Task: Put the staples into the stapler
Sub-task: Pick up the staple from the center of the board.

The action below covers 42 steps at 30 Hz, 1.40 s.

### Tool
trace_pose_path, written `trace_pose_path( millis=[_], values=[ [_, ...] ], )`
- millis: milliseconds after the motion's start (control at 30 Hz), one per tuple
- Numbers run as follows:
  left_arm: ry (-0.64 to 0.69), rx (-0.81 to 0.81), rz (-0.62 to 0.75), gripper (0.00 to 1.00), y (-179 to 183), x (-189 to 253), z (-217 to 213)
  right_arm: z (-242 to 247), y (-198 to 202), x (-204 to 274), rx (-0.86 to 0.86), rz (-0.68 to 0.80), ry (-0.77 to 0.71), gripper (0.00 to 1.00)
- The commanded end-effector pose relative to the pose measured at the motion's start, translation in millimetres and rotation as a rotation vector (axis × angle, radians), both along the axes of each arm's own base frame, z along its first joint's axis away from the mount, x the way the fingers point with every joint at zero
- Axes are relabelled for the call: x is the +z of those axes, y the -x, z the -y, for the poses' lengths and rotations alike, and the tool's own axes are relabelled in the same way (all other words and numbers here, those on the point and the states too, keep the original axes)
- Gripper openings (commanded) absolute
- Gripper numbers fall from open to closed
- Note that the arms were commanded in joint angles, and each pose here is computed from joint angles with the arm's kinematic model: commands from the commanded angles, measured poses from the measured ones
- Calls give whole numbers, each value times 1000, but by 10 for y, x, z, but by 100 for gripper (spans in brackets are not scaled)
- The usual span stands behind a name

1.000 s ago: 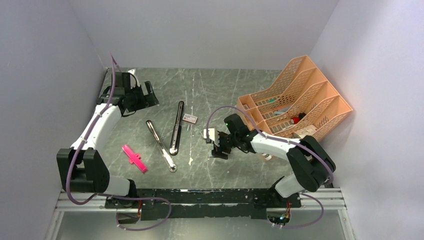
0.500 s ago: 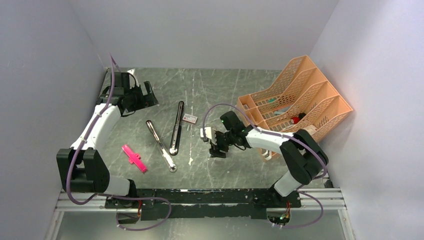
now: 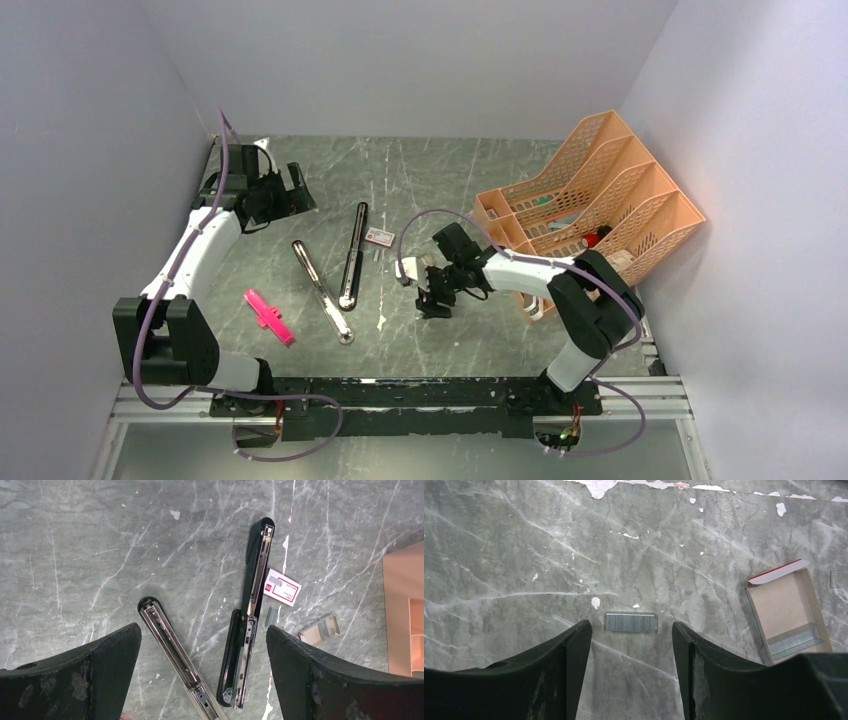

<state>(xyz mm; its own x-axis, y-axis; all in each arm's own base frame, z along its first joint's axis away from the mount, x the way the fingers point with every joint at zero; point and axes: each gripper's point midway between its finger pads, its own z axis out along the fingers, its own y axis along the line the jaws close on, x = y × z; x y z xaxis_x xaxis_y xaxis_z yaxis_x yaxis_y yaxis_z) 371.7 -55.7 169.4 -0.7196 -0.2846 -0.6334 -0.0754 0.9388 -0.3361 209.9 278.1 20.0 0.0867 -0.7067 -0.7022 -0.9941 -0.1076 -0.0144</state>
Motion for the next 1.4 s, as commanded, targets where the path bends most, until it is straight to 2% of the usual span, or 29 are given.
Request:
trace_pose_path(
  millis=[0,233,467,1033,1233,1367],
  values=[
    [8,-19,6,99,78,63,-2,-42,-29,-11,11,-2,21,63],
    [9,-19,8,99,81,68,-1,-30,14,-84,18,-35,60,60],
    [10,-23,7,99,78,61,4,19,55,-137,21,-62,97,51],
    [12,-25,7,99,74,60,9,61,94,-165,1,-95,129,38],
    [12,-22,9,99,74,64,3,-57,-5,18,-33,-62,70,34],
    [12,-20,10,99,74,66,1,-322,-237,363,-135,-25,-51,24]
  ],
)
